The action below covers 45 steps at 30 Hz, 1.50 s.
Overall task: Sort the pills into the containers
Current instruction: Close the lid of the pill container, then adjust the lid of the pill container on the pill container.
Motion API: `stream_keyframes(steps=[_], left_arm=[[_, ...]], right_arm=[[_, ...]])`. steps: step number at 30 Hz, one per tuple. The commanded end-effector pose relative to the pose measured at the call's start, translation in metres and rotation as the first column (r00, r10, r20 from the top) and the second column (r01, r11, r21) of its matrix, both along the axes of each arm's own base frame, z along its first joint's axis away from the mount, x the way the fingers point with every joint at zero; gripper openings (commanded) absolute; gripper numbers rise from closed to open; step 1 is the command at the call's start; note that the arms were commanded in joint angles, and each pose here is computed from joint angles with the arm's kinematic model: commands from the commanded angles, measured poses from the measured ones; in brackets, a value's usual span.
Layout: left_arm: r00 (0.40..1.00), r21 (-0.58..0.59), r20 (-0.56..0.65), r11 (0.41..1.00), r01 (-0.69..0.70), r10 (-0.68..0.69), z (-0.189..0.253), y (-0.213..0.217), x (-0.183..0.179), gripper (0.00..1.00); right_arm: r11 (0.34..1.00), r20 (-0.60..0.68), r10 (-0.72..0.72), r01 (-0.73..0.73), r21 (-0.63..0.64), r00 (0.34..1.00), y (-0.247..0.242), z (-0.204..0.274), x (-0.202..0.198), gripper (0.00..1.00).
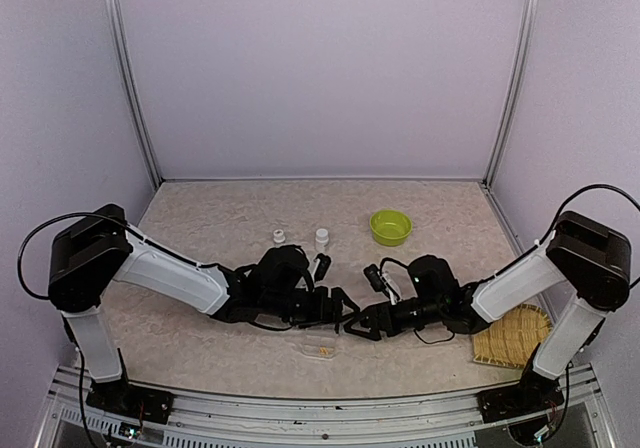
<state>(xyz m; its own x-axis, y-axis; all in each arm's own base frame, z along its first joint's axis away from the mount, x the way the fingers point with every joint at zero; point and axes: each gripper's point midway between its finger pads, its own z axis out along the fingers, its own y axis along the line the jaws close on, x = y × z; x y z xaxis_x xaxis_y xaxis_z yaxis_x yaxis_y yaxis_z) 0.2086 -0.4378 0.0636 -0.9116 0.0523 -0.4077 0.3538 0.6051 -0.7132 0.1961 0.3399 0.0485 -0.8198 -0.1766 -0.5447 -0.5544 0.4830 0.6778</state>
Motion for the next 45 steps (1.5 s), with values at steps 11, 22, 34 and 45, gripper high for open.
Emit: stream_keyframes(steps=[11, 22, 34, 45], left_arm=[[0.998, -0.046, -0.007, 0.997, 0.058, -0.058, -0.001, 0.019, -0.02, 0.7], [0.996, -0.08, 0.088, 0.996, -0.028, 0.035, 0.046, 0.032, -0.003, 0.75], [0.989, 0.112, 0.06, 0.983, -0.143, 0.137, -0.006, 0.078, -0.006, 0.73], [0.987, 0.12, 0.079, 0.982, -0.147, 0.138, -0.006, 0.08, -0.004, 0.72]], right_arm=[[0.998, 0.073, -0.059, 0.057, 0.038, 0.996, 0.014, 0.016, 0.01, 0.67], [0.996, 0.093, -0.09, 0.091, -0.003, 0.992, 0.021, 0.016, 0.022, 0.67], [0.969, 0.186, -0.094, 0.132, -0.206, 0.978, 0.032, 0.0, 0.031, 0.67], [0.896, 0.262, -0.072, 0.177, -0.407, 0.963, 0.019, -0.024, 0.028, 0.68]])
